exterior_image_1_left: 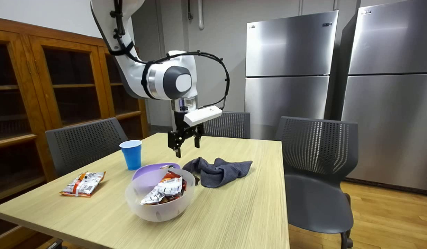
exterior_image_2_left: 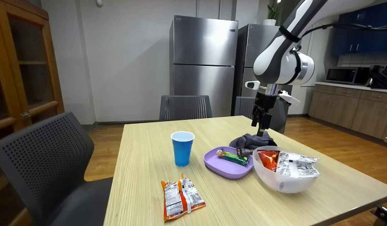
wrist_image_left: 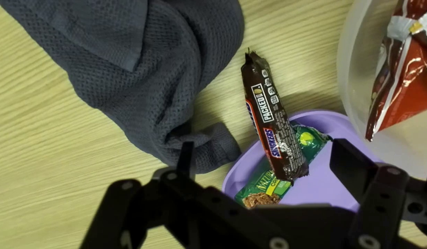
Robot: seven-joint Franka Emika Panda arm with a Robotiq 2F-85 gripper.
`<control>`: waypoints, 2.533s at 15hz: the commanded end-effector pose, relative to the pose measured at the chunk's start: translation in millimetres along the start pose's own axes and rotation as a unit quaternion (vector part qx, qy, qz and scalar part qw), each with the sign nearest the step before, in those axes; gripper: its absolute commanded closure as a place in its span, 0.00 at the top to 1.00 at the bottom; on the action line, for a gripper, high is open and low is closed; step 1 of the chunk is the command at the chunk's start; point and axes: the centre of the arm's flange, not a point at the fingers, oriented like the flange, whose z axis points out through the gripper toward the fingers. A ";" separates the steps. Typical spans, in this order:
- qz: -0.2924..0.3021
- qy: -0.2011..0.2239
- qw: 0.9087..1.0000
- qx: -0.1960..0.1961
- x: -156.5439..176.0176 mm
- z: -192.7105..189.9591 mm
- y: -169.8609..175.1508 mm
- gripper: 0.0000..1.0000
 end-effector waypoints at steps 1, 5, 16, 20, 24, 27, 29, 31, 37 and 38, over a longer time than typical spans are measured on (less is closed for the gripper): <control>-0.077 0.007 0.997 -0.008 -4.4 10.1 -9.3 1.00; -0.115 -0.001 0.993 0.002 -2.0 31.4 -16.7 1.00; -0.131 -0.005 0.991 0.008 6.4 39.2 -12.4 1.00; -0.127 0.003 0.992 0.001 10.9 27.7 -0.4 1.00; -0.127 0.006 0.992 -0.007 13.6 23.6 5.9 1.00; -0.128 0.001 0.992 -0.005 17.0 30.4 7.7 1.00; -0.128 0.000 0.992 -0.001 18.9 36.3 8.0 1.00; -0.129 0.000 0.992 0.004 21.6 40.9 7.8 1.00; -0.134 -0.004 0.991 0.015 29.5 54.6 7.4 1.00; -0.136 -0.006 0.991 0.016 30.5 57.7 4.9 1.00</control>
